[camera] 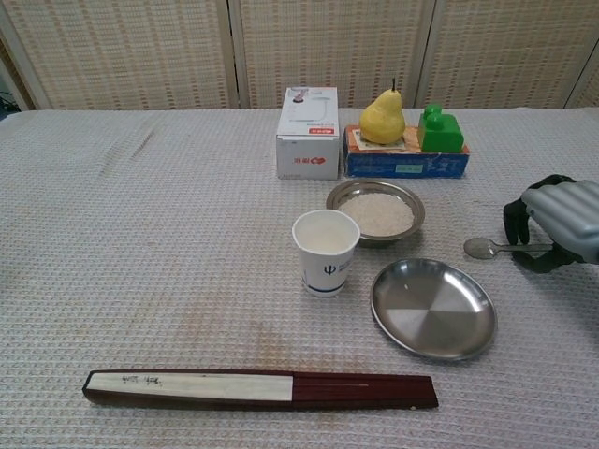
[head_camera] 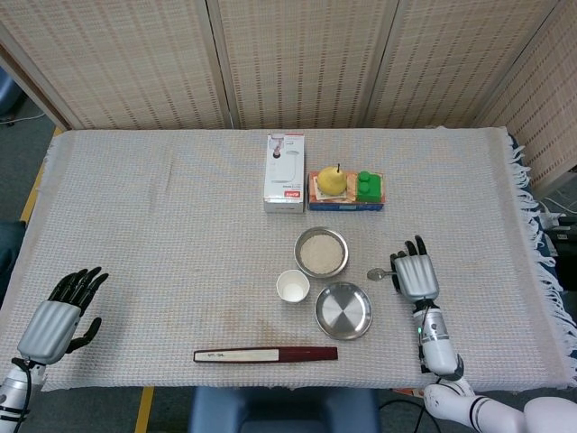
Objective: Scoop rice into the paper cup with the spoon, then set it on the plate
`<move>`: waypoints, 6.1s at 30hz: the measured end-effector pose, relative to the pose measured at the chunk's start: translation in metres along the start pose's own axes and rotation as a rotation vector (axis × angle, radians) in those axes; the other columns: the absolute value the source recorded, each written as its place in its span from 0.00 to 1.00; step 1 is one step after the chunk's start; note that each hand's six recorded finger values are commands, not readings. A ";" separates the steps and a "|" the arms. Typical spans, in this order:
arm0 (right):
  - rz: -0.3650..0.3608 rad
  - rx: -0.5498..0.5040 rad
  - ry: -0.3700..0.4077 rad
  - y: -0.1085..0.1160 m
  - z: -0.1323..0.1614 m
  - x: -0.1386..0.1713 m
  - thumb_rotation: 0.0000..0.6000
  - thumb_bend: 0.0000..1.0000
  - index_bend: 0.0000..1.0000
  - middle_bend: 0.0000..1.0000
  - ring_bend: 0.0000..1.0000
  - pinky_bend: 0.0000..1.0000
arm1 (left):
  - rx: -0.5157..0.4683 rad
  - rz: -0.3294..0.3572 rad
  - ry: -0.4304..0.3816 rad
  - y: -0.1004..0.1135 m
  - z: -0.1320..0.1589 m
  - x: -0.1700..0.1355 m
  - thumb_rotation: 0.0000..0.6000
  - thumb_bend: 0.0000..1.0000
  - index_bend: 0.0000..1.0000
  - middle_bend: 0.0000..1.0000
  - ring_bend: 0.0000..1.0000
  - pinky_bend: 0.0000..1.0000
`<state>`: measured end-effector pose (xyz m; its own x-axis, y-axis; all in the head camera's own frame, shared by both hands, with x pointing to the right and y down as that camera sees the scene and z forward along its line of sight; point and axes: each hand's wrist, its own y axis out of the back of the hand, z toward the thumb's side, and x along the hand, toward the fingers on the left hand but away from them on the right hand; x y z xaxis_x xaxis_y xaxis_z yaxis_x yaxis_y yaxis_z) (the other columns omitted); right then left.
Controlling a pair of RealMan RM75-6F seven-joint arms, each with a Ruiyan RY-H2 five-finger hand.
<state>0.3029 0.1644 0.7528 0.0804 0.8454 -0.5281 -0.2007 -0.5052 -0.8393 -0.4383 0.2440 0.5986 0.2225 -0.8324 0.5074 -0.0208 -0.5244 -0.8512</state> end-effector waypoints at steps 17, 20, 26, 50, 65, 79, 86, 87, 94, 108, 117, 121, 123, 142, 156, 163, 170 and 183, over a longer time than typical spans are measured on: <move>-0.023 -0.019 0.002 0.001 0.006 -0.001 1.00 0.36 0.95 0.57 0.22 0.15 | -0.004 0.001 -0.003 0.001 -0.001 0.000 1.00 0.45 0.00 0.00 0.00 0.10; -0.034 -0.032 0.000 0.007 0.004 -0.001 1.00 0.36 0.95 0.57 0.22 0.15 | -0.004 0.002 -0.007 0.001 0.000 -0.001 1.00 0.45 0.00 0.00 0.00 0.10; -0.076 -0.015 0.004 0.030 0.000 -0.003 1.00 0.36 0.95 0.57 0.22 0.15 | -0.007 0.002 -0.008 0.001 0.001 -0.001 1.00 0.45 0.00 0.00 0.00 0.10; -0.199 0.457 0.231 0.110 0.110 -0.054 1.00 0.36 0.93 0.57 0.22 0.15 | -0.034 0.022 -0.013 0.010 -0.003 -0.004 1.00 0.45 0.00 0.00 0.00 0.11; -0.178 0.733 0.315 0.086 0.146 -0.056 1.00 0.36 0.93 0.57 0.23 0.15 | -0.034 0.025 -0.016 0.011 -0.003 -0.005 1.00 0.45 0.00 0.00 0.00 0.11; -0.116 0.581 0.338 0.079 0.152 -0.053 1.00 0.36 0.93 0.57 0.23 0.15 | -0.028 0.020 -0.014 0.010 -0.003 -0.004 1.00 0.45 0.00 0.00 0.00 0.11; -0.080 0.472 0.315 0.080 0.146 -0.055 1.00 0.36 0.93 0.57 0.23 0.15 | -0.030 0.024 -0.020 0.011 -0.002 -0.005 1.00 0.45 0.00 0.00 0.00 0.11; -0.073 0.453 0.310 0.080 0.144 -0.055 1.00 0.36 0.93 0.57 0.23 0.15 | -0.029 0.023 -0.020 0.011 -0.002 -0.005 1.00 0.45 0.00 0.00 0.00 0.11; 0.012 0.242 0.248 0.082 0.126 -0.061 1.00 0.36 0.93 0.57 0.23 0.15 | -0.026 0.019 -0.020 0.009 -0.001 -0.005 1.00 0.45 0.00 0.00 0.00 0.11; 0.129 0.035 0.176 0.077 0.099 -0.065 1.00 0.36 0.92 0.57 0.23 0.15 | -0.019 0.018 -0.020 0.008 0.001 -0.005 1.00 0.45 0.00 0.00 0.00 0.11; 0.138 -0.059 0.200 0.084 0.106 -0.059 1.00 0.36 0.92 0.57 0.23 0.15 | -0.020 0.013 -0.018 0.007 0.000 -0.005 1.00 0.45 0.00 0.00 0.00 0.11; 0.112 -0.086 0.226 0.099 0.110 -0.053 1.00 0.36 0.92 0.57 0.23 0.15 | -0.020 0.014 -0.021 0.007 0.001 -0.005 1.00 0.45 0.00 0.00 0.00 0.11; 0.102 -0.097 0.237 0.105 0.113 -0.051 1.00 0.36 0.92 0.57 0.23 0.15 | -0.020 0.015 -0.020 0.007 0.001 -0.005 1.00 0.45 0.00 0.00 0.00 0.10; 0.046 0.000 0.384 0.129 0.150 -0.010 1.00 0.36 0.92 0.57 0.23 0.15 | -0.026 0.012 -0.028 0.008 0.002 -0.006 1.00 0.45 0.00 0.00 0.00 0.11; -0.179 0.455 0.446 0.136 0.177 0.011 1.00 0.36 0.92 0.57 0.23 0.15 | -0.035 0.017 -0.037 0.010 0.003 -0.008 1.00 0.45 0.00 0.00 0.00 0.11; -0.265 0.572 0.489 0.139 0.193 0.022 1.00 0.36 0.92 0.57 0.23 0.15 | -0.037 0.019 -0.043 0.011 0.004 -0.009 1.00 0.45 0.00 0.00 0.00 0.11; -0.378 0.792 0.536 0.135 0.205 0.033 1.00 0.36 0.92 0.57 0.24 0.15 | -0.039 0.018 -0.047 0.011 0.005 -0.010 1.00 0.45 0.00 0.00 0.00 0.11; -0.606 1.078 0.573 0.134 0.214 0.052 1.00 0.36 0.92 0.57 0.24 0.15 | -0.040 0.019 -0.052 0.012 0.005 -0.011 1.00 0.45 0.00 0.00 0.00 0.11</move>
<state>0.0712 0.1782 0.6406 0.7651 0.5610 -0.3161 -0.6239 0.5244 -0.5794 -0.4362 0.2478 0.5824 0.2719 -0.8325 0.4828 -0.0646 -0.5164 -0.8539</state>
